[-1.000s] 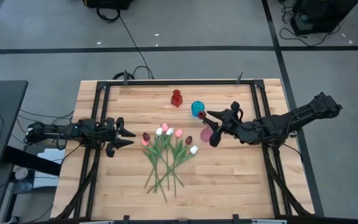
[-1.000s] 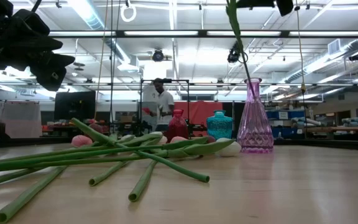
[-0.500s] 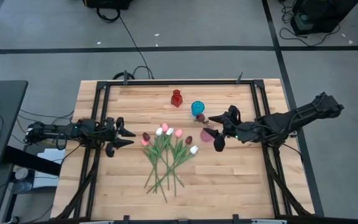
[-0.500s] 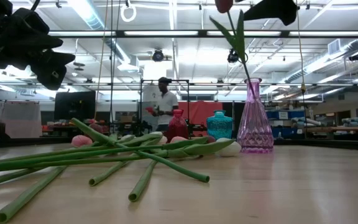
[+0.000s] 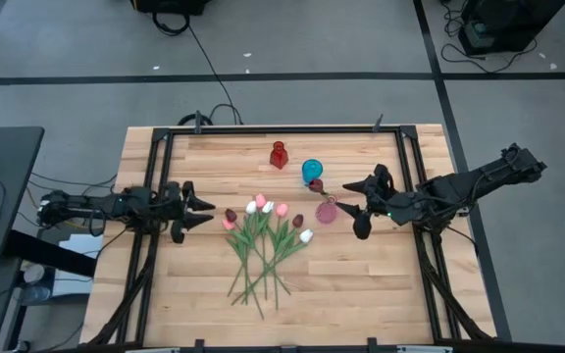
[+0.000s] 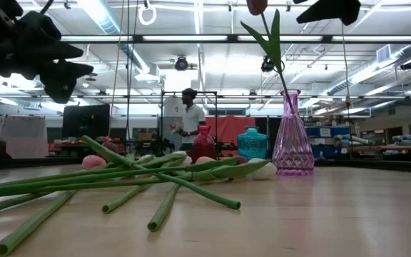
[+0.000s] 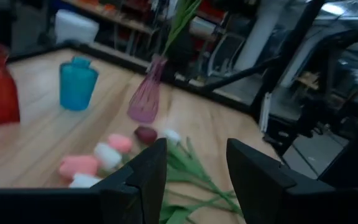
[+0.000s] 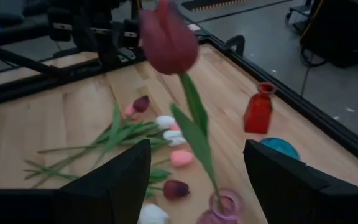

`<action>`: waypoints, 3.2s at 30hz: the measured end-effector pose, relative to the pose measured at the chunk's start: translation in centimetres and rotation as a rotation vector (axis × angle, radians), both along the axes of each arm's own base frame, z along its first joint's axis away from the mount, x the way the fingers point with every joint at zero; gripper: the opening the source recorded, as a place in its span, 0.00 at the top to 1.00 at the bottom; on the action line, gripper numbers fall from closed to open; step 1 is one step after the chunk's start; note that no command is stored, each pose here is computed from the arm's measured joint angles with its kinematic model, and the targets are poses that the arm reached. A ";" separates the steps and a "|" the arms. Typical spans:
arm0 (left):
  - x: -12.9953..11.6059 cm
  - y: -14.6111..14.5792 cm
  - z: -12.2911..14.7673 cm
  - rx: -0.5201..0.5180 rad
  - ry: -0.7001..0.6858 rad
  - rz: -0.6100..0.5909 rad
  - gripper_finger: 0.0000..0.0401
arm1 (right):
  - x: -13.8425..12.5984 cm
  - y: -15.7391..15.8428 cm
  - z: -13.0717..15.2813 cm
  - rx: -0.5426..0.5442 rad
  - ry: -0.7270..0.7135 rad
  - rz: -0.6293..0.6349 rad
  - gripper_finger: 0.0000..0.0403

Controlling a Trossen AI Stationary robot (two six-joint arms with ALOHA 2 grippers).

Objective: Sort flowers into vase by color
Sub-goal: Put the left red tulip into the pink vase

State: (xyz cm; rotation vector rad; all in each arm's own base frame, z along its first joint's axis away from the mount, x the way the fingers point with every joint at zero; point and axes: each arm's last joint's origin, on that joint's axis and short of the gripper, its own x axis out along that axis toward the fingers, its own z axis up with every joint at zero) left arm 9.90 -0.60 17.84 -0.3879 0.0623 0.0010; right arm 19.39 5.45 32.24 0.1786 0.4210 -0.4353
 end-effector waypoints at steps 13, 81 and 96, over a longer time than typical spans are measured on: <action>4.3 -0.6 -0.7 -0.053 0.459 -0.024 0.57 | 1.7 1.6 -1.8 0.116 0.081 0.087 0.34; 5.7 -6.1 2.8 0.102 0.317 -0.255 0.57 | 24.8 10.4 -21.8 0.066 0.293 -0.069 0.97; 5.6 -6.6 2.7 0.016 0.339 -0.340 0.57 | 22.8 12.6 -15.9 0.033 0.202 -0.065 0.99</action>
